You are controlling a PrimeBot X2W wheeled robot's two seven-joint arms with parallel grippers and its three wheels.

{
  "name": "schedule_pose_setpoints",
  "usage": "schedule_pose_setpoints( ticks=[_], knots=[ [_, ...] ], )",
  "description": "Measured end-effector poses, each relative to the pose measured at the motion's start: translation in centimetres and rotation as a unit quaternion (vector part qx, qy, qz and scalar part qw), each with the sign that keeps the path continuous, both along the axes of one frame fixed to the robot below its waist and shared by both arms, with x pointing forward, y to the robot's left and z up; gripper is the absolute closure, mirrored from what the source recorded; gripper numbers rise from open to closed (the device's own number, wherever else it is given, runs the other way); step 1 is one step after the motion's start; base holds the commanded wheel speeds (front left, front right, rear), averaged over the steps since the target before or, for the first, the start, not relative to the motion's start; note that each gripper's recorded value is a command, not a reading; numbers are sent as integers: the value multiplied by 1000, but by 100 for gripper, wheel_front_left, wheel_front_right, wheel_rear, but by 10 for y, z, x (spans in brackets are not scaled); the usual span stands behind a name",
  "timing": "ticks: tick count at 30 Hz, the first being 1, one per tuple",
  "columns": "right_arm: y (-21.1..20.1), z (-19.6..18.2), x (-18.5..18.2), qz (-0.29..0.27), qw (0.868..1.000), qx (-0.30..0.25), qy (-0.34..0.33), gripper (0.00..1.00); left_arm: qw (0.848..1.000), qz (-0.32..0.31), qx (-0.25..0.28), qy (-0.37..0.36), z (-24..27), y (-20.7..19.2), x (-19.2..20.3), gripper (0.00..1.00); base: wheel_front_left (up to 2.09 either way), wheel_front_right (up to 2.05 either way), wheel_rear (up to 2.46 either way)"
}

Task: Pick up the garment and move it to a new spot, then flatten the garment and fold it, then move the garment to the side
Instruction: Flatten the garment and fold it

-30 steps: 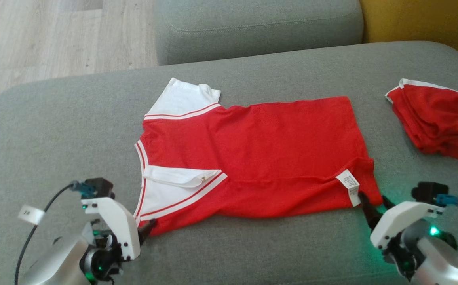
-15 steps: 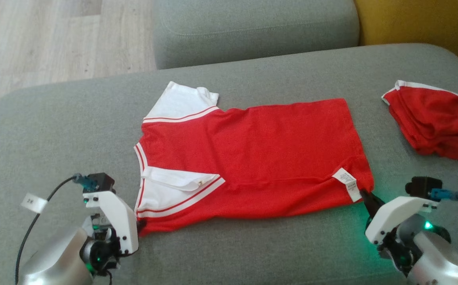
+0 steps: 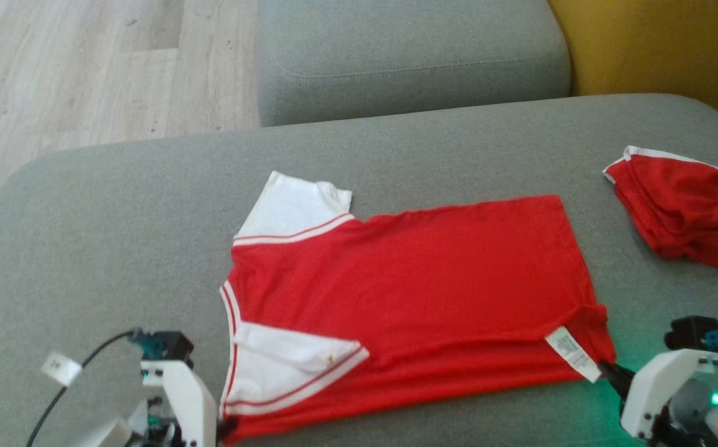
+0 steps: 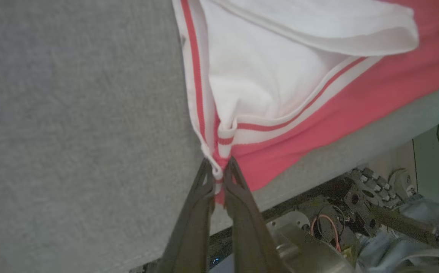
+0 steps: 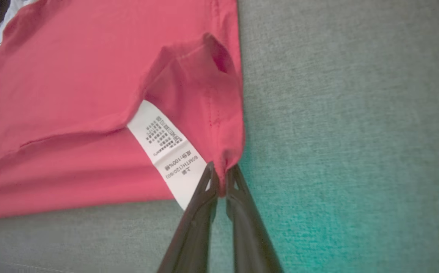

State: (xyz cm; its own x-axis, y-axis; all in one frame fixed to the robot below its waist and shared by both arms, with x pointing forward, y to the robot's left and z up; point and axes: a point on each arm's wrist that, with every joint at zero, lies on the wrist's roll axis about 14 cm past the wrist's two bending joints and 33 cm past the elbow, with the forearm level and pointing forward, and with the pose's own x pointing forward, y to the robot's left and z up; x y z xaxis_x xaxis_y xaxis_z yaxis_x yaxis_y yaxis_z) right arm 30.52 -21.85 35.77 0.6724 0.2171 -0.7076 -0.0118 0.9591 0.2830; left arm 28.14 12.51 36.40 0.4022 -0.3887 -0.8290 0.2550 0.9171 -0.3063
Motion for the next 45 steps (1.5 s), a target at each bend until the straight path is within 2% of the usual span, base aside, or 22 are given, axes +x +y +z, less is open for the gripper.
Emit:
schedule_pose_setpoints(
  ticks=[1, 2, 3, 4, 5, 8, 10, 15, 20, 23, 30, 37, 45],
  knots=[
    [-3, 0, -1, -2, 1000, -1, 3, 100, 1000, 0, 1, 6, -1, 1, -5, 100, 0, 0, 0],
    [-4, 0, -2, -6, 1000, 0, 4, 71, 1000, 3, -2, 11, -2, 2, -9, 100, 0, 0, 0],
    [-5, -2, -5, -6, 1000, 0, 11, 49, 1000, 4, -3, 19, -2, 1, -13, 100, 0, 0, 0],
    [-6, -4, -7, -6, 1000, 0, 17, 1, 1000, 5, -6, 26, -2, 0, -16, 58, 0, 0, 0],
    [-7, -3, -8, -10, 1000, 1, 16, 0, 1000, 6, -10, 28, -2, -2, -18, 0, 0, 0, 0],
    [-11, 5, -3, -23, 1000, 7, -5, 0, 1000, 8, -3, 19, 2, 2, -15, 0, 0, 0, 0],
    [-11, 22, 11, -33, 998, 17, -44, 0, 1000, 4, 3, -10, 12, 3, -2, 0, 0, 0, 0],
    [-13, 75, 55, -62, 985, 31, -155, 0, 989, -7, 11, -150, 74, -6, 76, 0, 0, 0, 0],
    [-8, 103, 99, -73, 977, 31, -198, 0, 969, -68, 26, -236, 119, -39, 141, 0, 0, 0, 0],
    [-8, 105, 127, -67, 979, 18, -191, 0, 966, -83, 43, -243, 123, -47, 177, 0, 0, 0, 0],
    [-7, 83, 177, -47, 989, -12, -139, 0, 975, -83, 63, -199, 97, -56, 239, 0, 0, 0, 0],
    [-8, 44, 187, -26, 996, -39, -73, 0, 984, -80, 85, -135, 49, -55, 261, 0, 0, 0, 0],
    [-10, 30, 189, -22, 997, -42, -53, 0, 983, -70, 104, -132, 35, -55, 291, 0, 0, 0, 0]
  ],
)
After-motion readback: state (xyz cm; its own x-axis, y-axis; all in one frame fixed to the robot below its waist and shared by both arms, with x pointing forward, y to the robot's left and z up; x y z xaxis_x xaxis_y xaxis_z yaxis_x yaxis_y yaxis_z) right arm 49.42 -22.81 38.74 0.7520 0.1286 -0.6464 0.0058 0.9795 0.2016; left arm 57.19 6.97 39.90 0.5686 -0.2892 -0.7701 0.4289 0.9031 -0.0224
